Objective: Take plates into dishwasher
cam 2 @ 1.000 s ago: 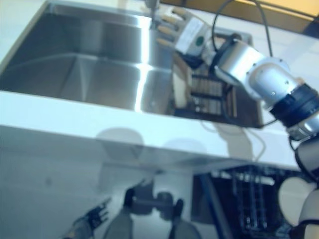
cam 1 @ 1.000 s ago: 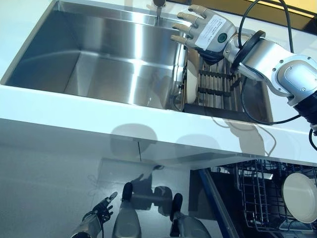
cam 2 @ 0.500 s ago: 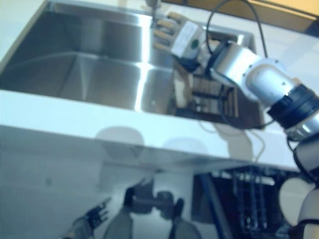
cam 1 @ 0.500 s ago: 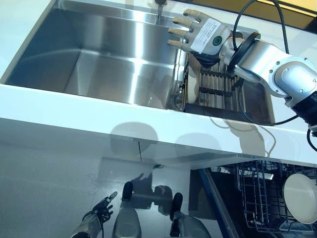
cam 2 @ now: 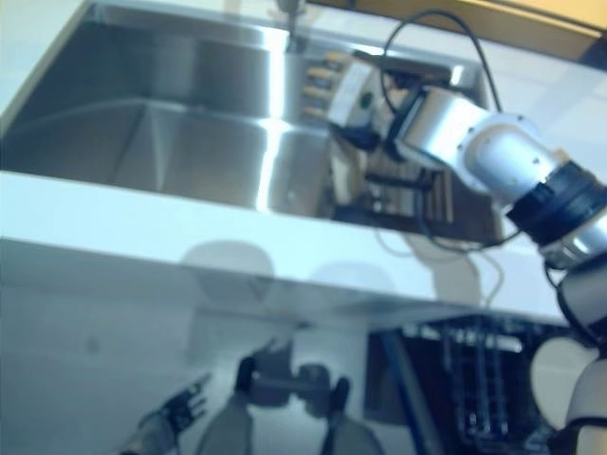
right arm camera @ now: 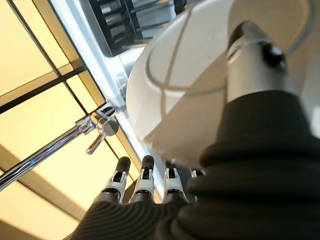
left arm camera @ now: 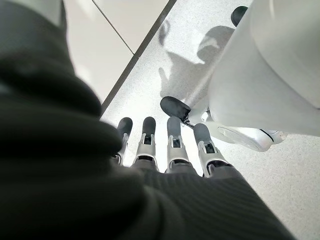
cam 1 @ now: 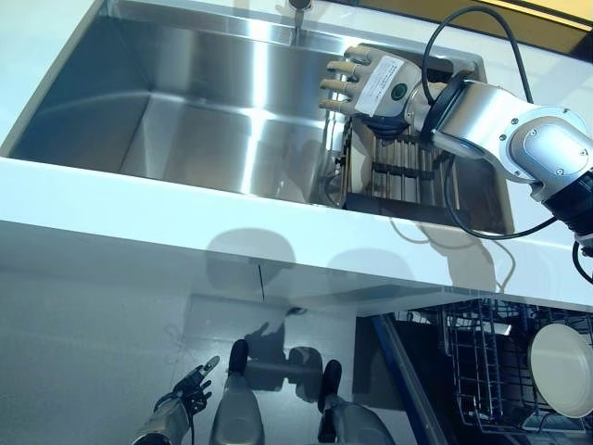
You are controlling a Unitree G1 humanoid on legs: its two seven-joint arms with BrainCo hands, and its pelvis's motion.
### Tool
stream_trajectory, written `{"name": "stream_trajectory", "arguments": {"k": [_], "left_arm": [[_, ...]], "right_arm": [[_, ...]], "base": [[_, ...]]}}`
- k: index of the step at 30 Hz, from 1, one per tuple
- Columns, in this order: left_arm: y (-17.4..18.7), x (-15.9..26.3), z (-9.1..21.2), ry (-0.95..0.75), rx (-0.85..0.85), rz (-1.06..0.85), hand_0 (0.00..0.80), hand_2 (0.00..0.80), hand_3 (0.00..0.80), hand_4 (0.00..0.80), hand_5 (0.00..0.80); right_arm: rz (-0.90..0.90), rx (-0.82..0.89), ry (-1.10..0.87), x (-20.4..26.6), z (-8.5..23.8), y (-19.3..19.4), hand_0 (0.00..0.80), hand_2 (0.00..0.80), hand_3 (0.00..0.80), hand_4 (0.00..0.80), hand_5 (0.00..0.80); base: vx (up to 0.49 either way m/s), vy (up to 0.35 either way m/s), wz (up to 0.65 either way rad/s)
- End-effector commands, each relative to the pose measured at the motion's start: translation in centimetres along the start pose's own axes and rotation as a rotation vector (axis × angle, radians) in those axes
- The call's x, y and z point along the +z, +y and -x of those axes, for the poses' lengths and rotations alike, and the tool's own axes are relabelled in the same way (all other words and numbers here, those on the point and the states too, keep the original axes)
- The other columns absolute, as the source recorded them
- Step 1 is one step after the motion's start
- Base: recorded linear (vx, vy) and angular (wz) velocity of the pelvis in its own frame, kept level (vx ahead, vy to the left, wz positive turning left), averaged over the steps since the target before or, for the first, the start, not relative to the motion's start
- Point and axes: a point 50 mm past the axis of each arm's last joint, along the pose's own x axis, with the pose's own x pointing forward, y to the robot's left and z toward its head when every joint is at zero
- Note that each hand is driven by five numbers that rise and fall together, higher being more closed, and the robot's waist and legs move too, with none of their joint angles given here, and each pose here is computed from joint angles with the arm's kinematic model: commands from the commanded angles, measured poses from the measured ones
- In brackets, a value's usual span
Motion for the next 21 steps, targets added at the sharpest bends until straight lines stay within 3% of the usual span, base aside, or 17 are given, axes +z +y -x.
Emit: {"name": "stream_trajectory", "arguments": {"k": [1,13,21], "left_arm": [[0.9,0.9,0.1,-0.02,0.023,-0.001,0.0,0.0,0.0,0.0,0.0],[1.1,1.2,0.1,-0.023,0.031,0.009,0.0,0.0,0.0,0.0,0.0],[1.3,0.9,0.1,-0.018,0.038,0.001,0.0,0.0,0.0,0.0,0.0]], "right_arm": [[0.084,0.063,0.016,-0.8,0.0,0.0,0.8,0.8,0.8,0.8,0.8],[0.204,0.215,-0.031,0.0,-0.2,2.4,0.8,0.8,0.8,0.8,0.8],[0.19,0.182,0.026,-1.0,0.0,3.1,0.8,0.8,0.8,0.8,0.8]], "base": [[0.0,0.0,0.0],[0.0,0.0,0.0],[0.0,0.0,0.0]]}}
